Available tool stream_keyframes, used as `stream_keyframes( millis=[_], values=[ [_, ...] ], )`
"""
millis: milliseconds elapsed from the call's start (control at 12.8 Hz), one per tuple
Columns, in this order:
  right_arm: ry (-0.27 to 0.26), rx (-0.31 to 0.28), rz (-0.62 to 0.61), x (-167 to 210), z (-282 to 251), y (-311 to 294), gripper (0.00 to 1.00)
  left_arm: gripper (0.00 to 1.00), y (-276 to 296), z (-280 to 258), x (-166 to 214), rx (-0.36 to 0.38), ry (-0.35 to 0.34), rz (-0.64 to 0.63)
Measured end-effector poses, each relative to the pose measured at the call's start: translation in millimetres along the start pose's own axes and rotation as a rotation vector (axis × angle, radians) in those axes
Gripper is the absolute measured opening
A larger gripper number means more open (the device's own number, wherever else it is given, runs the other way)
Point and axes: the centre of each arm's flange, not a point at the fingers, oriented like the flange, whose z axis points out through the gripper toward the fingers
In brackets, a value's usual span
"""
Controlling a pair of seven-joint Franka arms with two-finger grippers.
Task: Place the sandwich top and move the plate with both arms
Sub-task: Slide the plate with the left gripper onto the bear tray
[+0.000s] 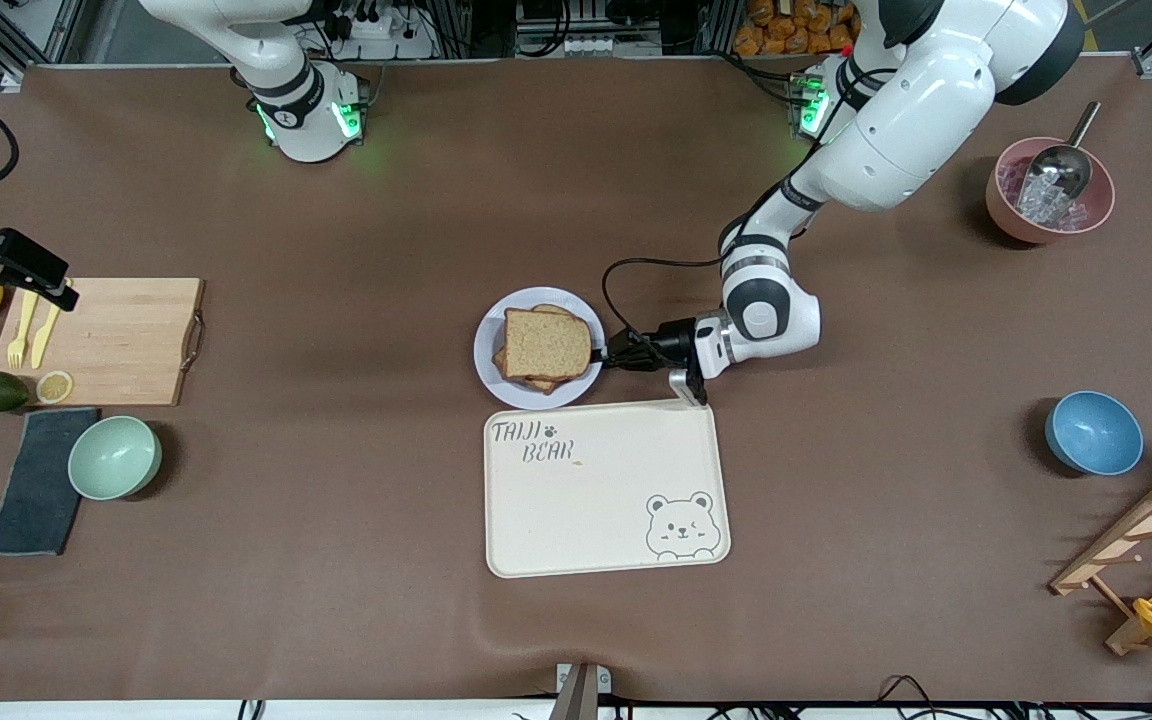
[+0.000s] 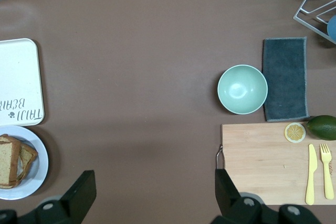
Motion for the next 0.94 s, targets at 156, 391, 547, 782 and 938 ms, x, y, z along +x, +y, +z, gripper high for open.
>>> stream_keyframes(
  millis=[156,391,547,782,938],
  values=[
    [0.000,0.000,0.000,0.0,0.0,0.0,1.00,0.04,0.5,1.0,0.1,-0.007,0.015,-0.014],
    [0.000,-0.001,0.000,0.0,0.1,0.1,1.00,0.04,2.9,1.6,3.3,-0.022,0.043,-0.034],
    [-0.001,-0.002,0.000,0.0,0.1,0.1,1.00,0.04,7.4,2.3,8.9,-0.035,0.069,-0.047],
    [-0.003,-0.003,0.000,0.0,1.3,0.4,1.00,0.04,19.6,5.2,17.1,-0.064,0.102,-0.059],
    [-0.005,-0.003,0.002,-0.2,1.6,1.1,1.00,0.04,31.8,4.7,23.3,-0.090,0.117,-0.066]
  ],
)
